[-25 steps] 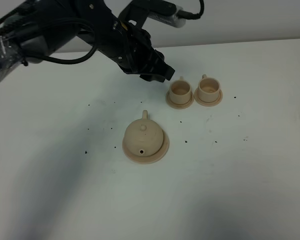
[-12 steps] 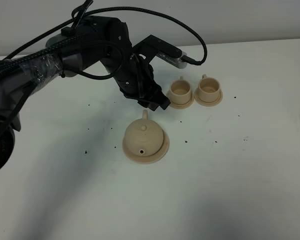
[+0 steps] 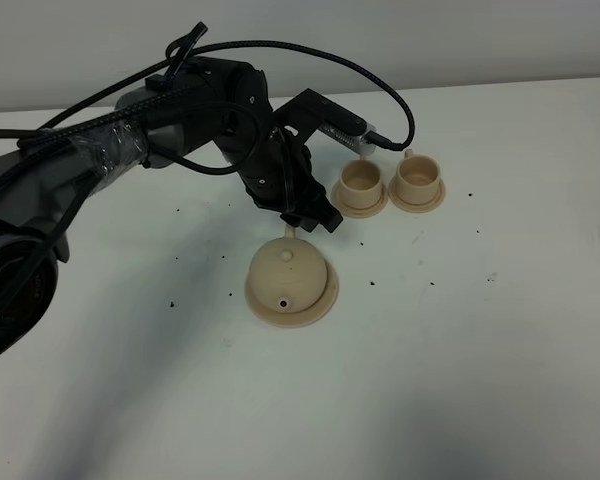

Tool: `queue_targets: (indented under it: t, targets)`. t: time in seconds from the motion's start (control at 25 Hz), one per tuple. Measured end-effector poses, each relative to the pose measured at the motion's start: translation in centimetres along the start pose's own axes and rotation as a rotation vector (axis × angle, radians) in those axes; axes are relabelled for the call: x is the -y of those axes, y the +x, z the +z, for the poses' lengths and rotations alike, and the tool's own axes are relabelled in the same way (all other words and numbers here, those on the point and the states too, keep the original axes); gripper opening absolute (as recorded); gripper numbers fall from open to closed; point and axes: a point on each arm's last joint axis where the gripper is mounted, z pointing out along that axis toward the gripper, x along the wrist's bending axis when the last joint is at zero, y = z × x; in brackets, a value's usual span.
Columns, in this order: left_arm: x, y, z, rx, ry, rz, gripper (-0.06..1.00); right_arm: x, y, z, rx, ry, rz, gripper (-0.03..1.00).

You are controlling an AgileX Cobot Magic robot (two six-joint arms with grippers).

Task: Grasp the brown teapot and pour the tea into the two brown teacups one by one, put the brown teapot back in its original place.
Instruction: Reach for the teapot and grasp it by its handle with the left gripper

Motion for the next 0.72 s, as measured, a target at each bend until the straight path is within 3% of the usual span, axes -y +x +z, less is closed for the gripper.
queue_targets:
  t: [0.72]
  targets:
    - [0.5, 1.6, 0.6, -0.005, 0.009, -0.036, 0.41, 0.0, 0.0, 0.0, -0.003, -0.001, 0.003, 0.31]
